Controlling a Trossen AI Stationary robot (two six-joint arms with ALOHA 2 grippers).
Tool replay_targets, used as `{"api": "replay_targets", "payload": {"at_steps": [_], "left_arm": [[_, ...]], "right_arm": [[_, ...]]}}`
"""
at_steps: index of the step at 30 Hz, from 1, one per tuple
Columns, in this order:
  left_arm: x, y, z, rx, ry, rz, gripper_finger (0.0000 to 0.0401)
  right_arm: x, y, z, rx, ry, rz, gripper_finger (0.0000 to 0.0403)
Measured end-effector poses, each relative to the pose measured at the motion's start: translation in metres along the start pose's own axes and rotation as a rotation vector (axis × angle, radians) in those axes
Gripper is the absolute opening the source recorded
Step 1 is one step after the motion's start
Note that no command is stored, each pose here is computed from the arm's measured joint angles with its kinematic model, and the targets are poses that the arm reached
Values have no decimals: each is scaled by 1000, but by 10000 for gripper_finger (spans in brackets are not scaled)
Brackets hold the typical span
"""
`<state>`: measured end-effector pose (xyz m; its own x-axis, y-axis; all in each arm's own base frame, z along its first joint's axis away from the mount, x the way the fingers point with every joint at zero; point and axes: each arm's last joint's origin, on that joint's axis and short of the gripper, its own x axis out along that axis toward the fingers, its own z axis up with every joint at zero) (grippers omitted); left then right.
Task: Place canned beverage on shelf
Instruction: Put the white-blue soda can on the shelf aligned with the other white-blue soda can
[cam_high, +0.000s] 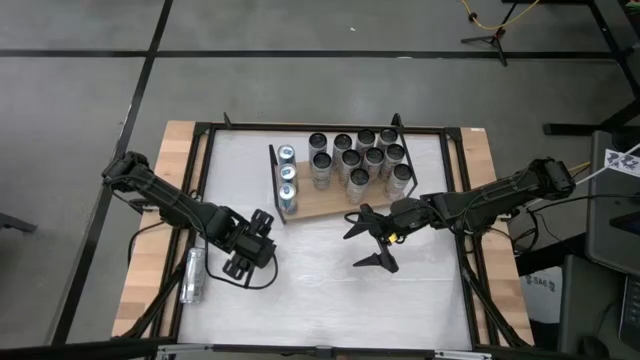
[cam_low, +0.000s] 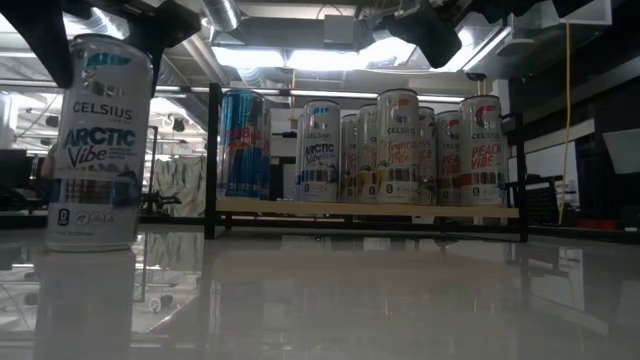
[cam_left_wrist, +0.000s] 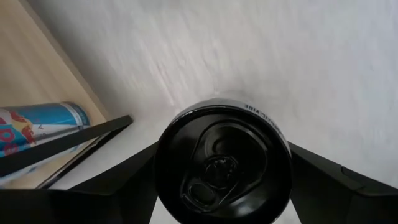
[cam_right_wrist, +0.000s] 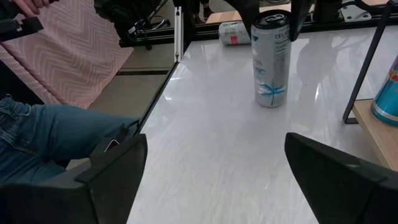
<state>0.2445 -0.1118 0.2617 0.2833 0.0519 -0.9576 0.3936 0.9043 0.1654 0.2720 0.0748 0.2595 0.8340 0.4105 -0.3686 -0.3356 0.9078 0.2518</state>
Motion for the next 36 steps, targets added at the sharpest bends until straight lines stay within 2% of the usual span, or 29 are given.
{"api": "replay_targets", "payload": {"at_steps": [36], "left_arm": [[0,-1,2,-6,-20,-31,294]], "right_arm": [[0,0,0,0,0,0,376]]}}
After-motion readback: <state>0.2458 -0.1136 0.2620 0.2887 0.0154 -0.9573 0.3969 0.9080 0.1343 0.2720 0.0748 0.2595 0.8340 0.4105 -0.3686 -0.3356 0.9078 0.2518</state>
